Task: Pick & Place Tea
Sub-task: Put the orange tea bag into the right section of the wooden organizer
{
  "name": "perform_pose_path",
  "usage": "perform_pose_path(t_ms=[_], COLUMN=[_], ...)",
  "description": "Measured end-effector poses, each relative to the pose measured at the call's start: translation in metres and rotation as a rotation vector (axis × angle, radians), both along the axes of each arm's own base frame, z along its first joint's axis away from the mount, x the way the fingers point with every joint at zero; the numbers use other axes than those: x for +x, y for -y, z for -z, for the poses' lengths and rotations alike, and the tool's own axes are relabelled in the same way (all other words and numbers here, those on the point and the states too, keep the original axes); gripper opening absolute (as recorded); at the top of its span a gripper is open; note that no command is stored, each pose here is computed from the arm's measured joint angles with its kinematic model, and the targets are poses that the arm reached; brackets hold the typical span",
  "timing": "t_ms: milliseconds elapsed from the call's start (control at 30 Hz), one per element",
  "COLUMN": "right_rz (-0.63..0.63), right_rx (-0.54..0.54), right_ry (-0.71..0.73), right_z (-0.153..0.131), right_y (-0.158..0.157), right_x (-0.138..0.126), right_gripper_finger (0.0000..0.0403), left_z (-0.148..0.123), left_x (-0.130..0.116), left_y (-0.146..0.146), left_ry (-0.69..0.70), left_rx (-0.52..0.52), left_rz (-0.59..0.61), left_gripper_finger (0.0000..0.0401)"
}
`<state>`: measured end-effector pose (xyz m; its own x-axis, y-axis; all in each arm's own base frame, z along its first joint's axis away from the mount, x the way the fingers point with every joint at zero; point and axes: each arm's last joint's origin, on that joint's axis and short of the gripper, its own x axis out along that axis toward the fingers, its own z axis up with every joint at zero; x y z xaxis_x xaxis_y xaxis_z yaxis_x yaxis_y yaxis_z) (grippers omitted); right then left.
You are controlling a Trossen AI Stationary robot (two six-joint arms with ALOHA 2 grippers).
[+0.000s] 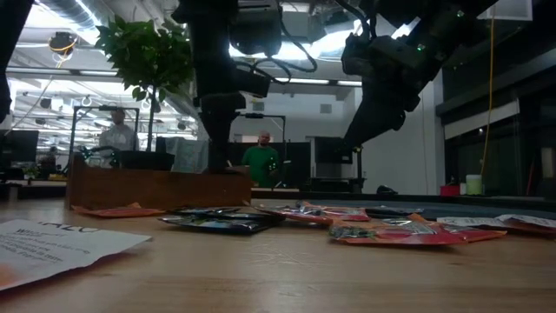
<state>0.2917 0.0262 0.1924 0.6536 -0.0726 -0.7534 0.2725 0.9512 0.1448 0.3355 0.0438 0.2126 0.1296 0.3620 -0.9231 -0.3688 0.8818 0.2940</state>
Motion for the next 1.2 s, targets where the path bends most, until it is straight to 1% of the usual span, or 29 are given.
perform_pose_path(t_ms=[167,300,400,467,600,667,833,1067,1200], right_rz=[0.000,0.000,0.000,0.000,-0.001,-0.006,-0.014,-0.009,0.000], right_rx=[0.000,0.000,0.001,0.001,0.001,0.002,0.007,0.020,-0.029], right_ry=[0.000,0.003,0.005,0.005,-0.004,-0.006,-0.005,0.023,0.036], right_z=[0.000,0.000,0.000,0.000,0.000,0.000,0.000,-0.001,-0.002], right_y=[0.000,0.000,0.000,0.000,-0.001,-0.002,-0.006,-0.008,-0.007], right_x=[0.000,0.000,0.000,0.000,0.000,-0.001,-0.001,0.001,0.001], right_gripper_finger=[0.0078,0.0078,0.0078,0.0078,0.0078,0.0078,0.0078,0.0078,0.0078], left_z=[0.000,-0.008,-0.013,-0.017,-0.022,-0.024,-0.023,-0.022,-0.022], left_x=[-0.002,-0.003,-0.005,-0.005,0.000,0.003,0.002,0.001,0.000], left_y=[0.000,0.001,0.004,0.007,0.021,0.028,0.041,0.042,0.042], left_ry=[-0.016,0.019,0.045,0.078,0.152,0.190,0.178,0.174,0.170], left_rx=[0.011,0.007,-0.015,-0.048,-0.176,-0.215,-0.188,-0.153,-0.132], left_rz=[-0.003,-0.012,-0.013,-0.004,0.058,0.091,0.093,0.053,0.046], left_gripper_finger=[0.0034,0.0032,0.0033,0.0033,0.0030,0.0029,0.0029,0.0027,0.0027])
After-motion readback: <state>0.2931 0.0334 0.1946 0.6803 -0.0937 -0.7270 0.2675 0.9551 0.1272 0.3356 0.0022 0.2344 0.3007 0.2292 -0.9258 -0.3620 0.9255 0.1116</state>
